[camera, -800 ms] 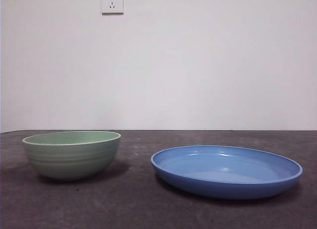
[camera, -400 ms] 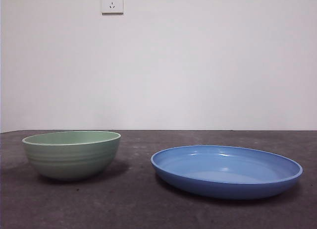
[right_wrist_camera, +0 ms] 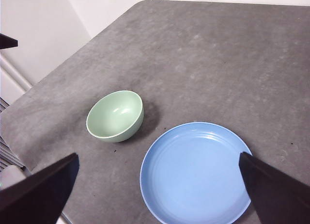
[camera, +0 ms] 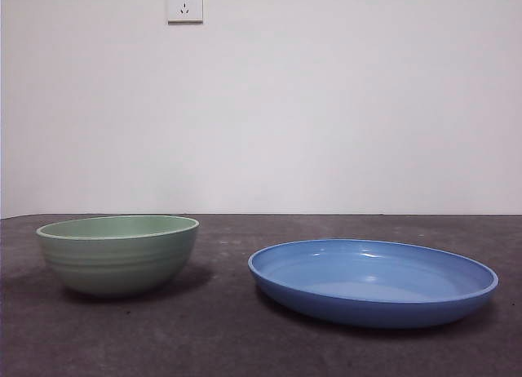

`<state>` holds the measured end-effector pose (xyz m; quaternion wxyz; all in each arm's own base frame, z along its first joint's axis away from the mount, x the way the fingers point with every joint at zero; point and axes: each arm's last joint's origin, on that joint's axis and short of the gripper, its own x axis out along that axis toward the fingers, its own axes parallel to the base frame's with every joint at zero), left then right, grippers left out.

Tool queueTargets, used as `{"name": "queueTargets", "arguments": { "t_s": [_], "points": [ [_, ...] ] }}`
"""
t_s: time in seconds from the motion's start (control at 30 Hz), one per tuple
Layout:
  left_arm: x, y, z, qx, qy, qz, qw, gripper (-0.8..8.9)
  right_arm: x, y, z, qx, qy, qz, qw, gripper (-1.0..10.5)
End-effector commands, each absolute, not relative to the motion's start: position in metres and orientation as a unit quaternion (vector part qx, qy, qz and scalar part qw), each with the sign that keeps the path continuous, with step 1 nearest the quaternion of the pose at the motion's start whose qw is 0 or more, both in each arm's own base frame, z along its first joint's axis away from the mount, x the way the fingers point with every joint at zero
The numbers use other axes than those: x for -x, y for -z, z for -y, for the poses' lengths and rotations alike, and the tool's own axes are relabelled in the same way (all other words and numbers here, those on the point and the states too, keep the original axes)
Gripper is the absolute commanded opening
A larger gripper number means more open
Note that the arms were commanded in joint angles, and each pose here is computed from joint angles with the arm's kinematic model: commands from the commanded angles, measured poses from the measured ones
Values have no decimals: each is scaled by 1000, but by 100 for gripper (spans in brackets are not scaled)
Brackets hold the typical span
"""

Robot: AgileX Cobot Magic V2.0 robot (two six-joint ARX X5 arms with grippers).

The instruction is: Place the green bowl on the blue plate

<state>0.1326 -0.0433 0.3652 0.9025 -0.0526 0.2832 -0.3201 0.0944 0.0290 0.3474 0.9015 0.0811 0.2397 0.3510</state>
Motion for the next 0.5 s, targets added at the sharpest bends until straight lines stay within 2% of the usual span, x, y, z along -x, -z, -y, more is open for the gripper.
{"name": "queueTargets", "arguments": {
  "t_s": [0.03,0.17,0.4,0.5],
  "points": [
    [-135,-371,44,49,324,-276,904,657,-94,-352,-29,-75,-355,-230,903,621],
    [-142,-366,45,49,303,-297,904,654,-94,-352,-29,-76,-355,-230,903,621],
    [-174,-337,46,28,209,-409,888,653,-94,-352,-29,-81,-354,-232,902,621],
    [-191,-324,50,23,194,-443,875,653,-94,-352,-29,-81,-354,-232,902,621]
  ]
}}
